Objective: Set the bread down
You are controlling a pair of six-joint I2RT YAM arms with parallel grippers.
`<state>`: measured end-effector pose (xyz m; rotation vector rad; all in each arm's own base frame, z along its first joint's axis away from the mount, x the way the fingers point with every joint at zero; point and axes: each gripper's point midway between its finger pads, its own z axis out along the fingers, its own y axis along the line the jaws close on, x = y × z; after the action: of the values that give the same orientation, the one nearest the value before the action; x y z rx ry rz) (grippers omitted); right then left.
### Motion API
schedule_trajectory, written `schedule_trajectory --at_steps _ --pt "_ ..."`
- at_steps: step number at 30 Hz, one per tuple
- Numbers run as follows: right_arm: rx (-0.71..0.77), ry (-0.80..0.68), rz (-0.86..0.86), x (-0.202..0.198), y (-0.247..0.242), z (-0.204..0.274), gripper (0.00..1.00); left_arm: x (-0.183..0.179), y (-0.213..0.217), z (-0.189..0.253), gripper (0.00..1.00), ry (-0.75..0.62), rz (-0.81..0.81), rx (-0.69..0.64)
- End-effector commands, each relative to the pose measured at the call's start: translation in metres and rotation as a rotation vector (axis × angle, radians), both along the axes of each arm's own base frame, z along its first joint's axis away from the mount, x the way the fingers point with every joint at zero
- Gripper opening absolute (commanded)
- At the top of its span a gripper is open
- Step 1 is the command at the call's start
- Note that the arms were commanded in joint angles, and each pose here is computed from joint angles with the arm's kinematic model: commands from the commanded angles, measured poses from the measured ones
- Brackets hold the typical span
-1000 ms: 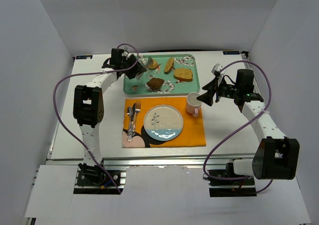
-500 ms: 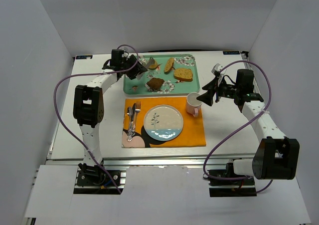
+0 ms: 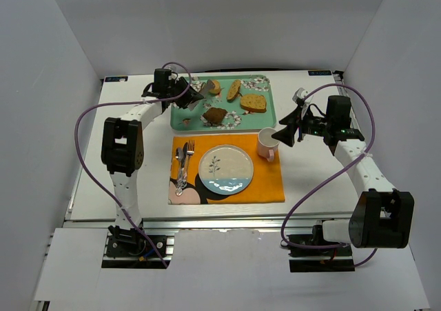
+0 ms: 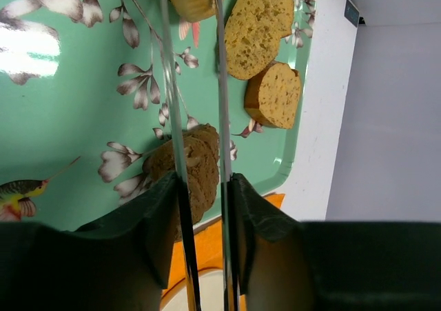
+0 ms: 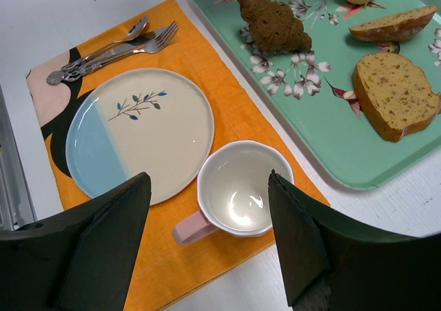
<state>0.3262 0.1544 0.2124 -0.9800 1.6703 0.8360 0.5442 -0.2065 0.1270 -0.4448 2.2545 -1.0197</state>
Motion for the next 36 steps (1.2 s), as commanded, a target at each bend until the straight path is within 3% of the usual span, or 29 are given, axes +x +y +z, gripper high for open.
schedule_trajectory --at_steps 1,13,21,32,36 --pt "0.019 -0.042 0.011 0.003 0.001 0.012 0.74 -0.001 -0.007 0.023 0.42 -0.055 -0.025 -0.033" --pt "0.017 -0.046 0.008 0.002 -0.001 0.013 0.74 -0.002 -0.011 0.041 0.06 -0.115 -0.053 -0.060" --pt "0.005 -0.067 0.017 -0.002 -0.001 0.014 0.74 -0.030 -0.007 0.077 0.00 -0.187 -0.069 -0.069" --pt "-0.008 -0.099 0.066 -0.010 0.001 0.012 0.73 -0.153 0.014 0.117 0.00 -0.220 -0.111 -0.044" --pt "-0.009 -0.105 0.076 -0.012 0.001 0.012 0.72 -0.204 0.015 0.107 0.00 -0.148 -0.159 -0.038"
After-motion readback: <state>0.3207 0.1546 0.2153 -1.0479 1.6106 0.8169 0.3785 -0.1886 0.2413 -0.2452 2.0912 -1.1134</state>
